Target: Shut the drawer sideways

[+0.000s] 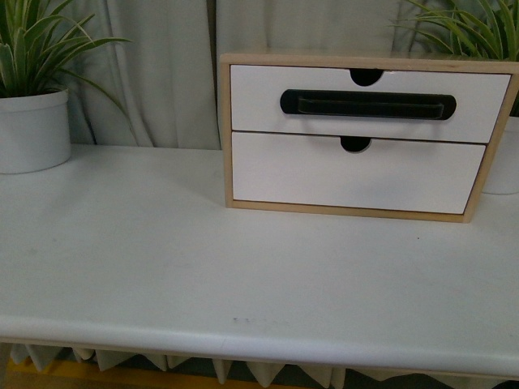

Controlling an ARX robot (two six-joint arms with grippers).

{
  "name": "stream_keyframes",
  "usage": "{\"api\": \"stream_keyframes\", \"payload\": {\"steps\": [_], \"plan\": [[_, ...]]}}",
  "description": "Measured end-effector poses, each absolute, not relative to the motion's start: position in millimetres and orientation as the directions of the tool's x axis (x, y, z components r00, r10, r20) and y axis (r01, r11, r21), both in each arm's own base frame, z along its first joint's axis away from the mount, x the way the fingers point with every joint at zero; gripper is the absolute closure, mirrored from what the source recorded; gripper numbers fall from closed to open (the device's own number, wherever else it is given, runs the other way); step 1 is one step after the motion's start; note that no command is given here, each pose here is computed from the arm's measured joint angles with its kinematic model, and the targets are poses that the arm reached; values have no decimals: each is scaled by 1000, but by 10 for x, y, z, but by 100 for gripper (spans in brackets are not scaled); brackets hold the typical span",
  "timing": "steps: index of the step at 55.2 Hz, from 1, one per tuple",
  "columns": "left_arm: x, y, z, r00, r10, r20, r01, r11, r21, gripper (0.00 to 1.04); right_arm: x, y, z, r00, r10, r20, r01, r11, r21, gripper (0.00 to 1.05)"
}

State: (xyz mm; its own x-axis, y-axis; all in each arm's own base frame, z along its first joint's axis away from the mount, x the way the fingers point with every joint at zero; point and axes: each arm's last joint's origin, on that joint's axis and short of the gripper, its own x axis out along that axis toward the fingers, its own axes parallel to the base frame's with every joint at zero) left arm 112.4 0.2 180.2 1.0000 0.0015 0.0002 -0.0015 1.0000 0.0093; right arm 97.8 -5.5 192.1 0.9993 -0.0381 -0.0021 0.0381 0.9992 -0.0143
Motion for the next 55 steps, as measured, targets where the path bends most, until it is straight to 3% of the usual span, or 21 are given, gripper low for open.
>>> {"api": "stream_keyframes", "payload": {"steps": [5, 55], "plan": [[1106, 2, 1779, 1000, 1, 1, -1, 1000, 6, 101, 977, -3, 1865, 1000, 5, -4, -5, 1000, -13, 104], [974, 1, 1667, 1000, 1, 6, -1, 1000, 0, 100, 975, -3, 1653, 1000, 0, 0, 0, 1000, -12, 104]]}}
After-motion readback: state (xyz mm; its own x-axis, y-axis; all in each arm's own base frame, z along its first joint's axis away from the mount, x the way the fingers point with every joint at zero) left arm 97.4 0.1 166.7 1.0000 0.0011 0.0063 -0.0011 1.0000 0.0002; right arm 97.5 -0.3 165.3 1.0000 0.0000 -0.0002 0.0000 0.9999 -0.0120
